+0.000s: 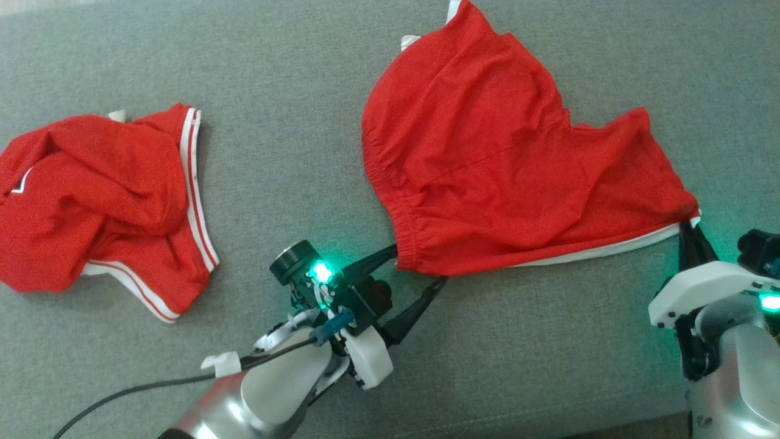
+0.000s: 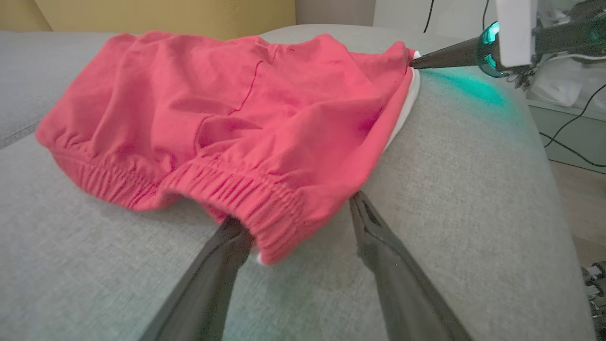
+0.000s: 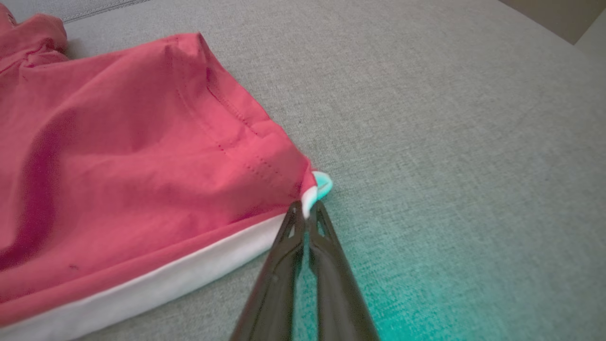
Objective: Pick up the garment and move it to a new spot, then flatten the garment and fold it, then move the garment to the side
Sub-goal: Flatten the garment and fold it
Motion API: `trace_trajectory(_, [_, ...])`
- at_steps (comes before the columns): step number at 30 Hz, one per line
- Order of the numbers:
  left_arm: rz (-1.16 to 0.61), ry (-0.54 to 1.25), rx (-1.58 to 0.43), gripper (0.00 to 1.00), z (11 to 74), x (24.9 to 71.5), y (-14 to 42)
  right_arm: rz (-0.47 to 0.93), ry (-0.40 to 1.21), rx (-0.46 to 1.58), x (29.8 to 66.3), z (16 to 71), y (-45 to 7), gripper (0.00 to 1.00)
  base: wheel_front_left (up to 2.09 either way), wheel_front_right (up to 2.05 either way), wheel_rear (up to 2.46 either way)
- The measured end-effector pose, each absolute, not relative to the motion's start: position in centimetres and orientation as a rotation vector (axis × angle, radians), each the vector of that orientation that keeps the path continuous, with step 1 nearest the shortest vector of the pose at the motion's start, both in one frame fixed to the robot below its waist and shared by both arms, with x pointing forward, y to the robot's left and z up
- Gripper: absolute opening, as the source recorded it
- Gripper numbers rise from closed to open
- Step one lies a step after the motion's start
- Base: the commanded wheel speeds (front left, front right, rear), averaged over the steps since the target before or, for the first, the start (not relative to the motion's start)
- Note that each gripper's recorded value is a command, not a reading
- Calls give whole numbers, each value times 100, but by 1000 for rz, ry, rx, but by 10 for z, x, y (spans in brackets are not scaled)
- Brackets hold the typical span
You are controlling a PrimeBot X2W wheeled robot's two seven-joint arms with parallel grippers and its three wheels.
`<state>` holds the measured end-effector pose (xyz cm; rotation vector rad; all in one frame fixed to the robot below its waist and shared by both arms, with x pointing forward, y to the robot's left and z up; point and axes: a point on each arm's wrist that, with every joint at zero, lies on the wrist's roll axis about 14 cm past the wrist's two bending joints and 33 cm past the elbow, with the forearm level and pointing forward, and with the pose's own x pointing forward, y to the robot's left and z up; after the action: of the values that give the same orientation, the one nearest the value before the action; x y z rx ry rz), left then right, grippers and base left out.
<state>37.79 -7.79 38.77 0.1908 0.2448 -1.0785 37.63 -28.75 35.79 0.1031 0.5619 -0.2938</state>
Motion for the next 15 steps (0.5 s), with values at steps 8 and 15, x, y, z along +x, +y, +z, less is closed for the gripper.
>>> trace_trajectory(8, [-1131, 230, 196, 100, 389, 371, -86, -297, 557, 108, 378, 358, -288, 0, 0, 0, 0])
trace_trajectory(15, [-1144, 264, 246, 100, 375, 370, -81, -291, 554, 111, 381, 359, -287, 0, 0, 0, 0])
